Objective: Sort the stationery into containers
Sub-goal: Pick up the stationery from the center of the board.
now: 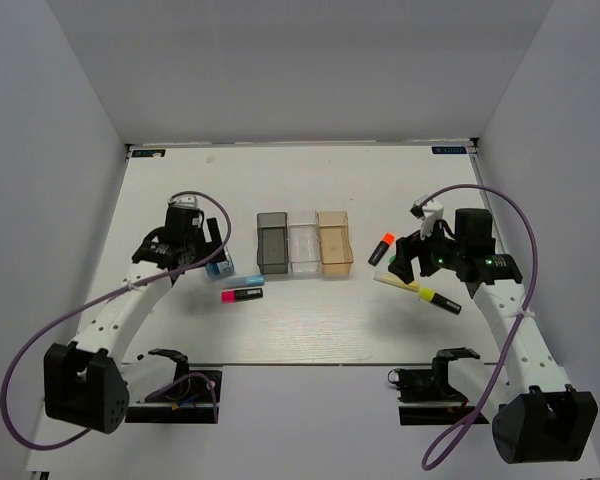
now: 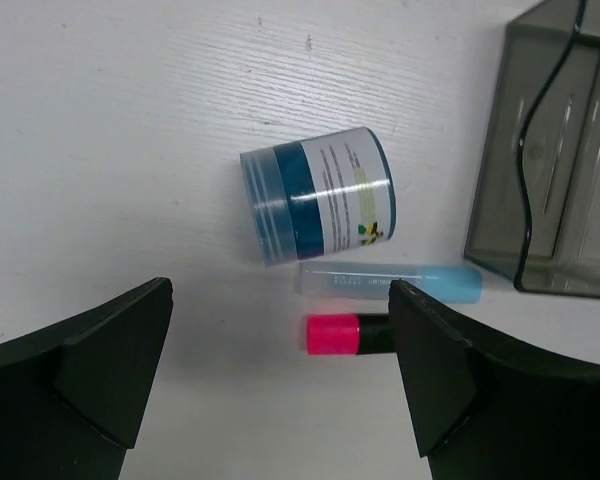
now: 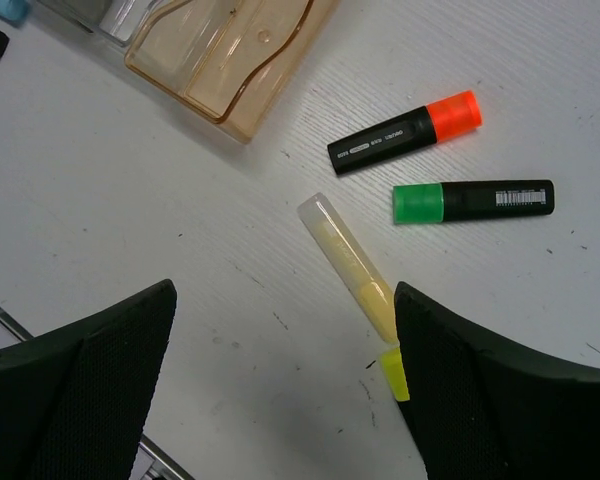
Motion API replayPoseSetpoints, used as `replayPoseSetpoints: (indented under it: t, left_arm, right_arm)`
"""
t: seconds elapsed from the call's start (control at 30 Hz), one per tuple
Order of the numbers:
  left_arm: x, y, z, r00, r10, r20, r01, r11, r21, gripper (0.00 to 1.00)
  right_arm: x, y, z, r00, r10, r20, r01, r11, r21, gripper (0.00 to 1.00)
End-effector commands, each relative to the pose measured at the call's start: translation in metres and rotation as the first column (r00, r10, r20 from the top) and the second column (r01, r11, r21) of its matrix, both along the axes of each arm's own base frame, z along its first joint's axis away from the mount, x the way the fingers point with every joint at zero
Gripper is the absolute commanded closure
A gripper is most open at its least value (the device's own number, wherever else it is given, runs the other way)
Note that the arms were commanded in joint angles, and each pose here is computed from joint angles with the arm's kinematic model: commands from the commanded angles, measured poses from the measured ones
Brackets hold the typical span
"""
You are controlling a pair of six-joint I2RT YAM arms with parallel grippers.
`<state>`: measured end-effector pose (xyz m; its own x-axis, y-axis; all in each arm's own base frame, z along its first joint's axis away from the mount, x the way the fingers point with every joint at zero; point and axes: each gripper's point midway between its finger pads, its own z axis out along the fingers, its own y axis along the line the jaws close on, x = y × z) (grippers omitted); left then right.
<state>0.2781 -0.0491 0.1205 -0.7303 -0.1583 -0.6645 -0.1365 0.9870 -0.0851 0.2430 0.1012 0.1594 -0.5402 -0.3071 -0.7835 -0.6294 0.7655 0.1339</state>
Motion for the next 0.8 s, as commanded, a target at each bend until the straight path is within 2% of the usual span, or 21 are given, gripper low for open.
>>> replayPoseSetpoints:
  t: [0.0, 0.13, 0.27, 0.53, 0.77]
  left_arm:
    - [0.011, 0.009, 0.007, 0.988, 0.150, -0.022, -0.151, 0.989, -0.011, 0.00]
    - [0.027, -0.006, 0.010, 0.985, 0.168, -0.028, -0.169, 0.985, -0.028, 0.00]
    - [0.034, -0.009, -0.003, 0.977, 0.203, -0.065, -0.201, 0.979, 0.027, 0.00]
    - [0.034, -0.011, -0.023, 0.965, 0.241, -0.104, -0.229, 0.967, 0.116, 0.00]
    - [0.040, -0.015, -0.051, 0.954, 0.255, -0.155, -0.236, 0.963, 0.130, 0.00]
  right_arm:
    - [0.004, 0.005, 0.012, 0.999, 0.006, 0.044, -0.007, 1.000, 0.017, 0.09]
    - [0.005, 0.004, 0.008, 1.000, -0.003, 0.018, 0.003, 1.000, 0.008, 0.09]
    - [0.004, 0.004, 0.005, 1.000, 0.000, 0.006, 0.000, 1.000, -0.008, 0.09]
    - [0.002, 0.009, 0.007, 1.000, 0.024, 0.013, -0.024, 1.000, -0.017, 0.09]
    - [0.000, 0.010, 0.008, 0.999, 0.035, 0.016, -0.035, 0.999, -0.015, 0.09]
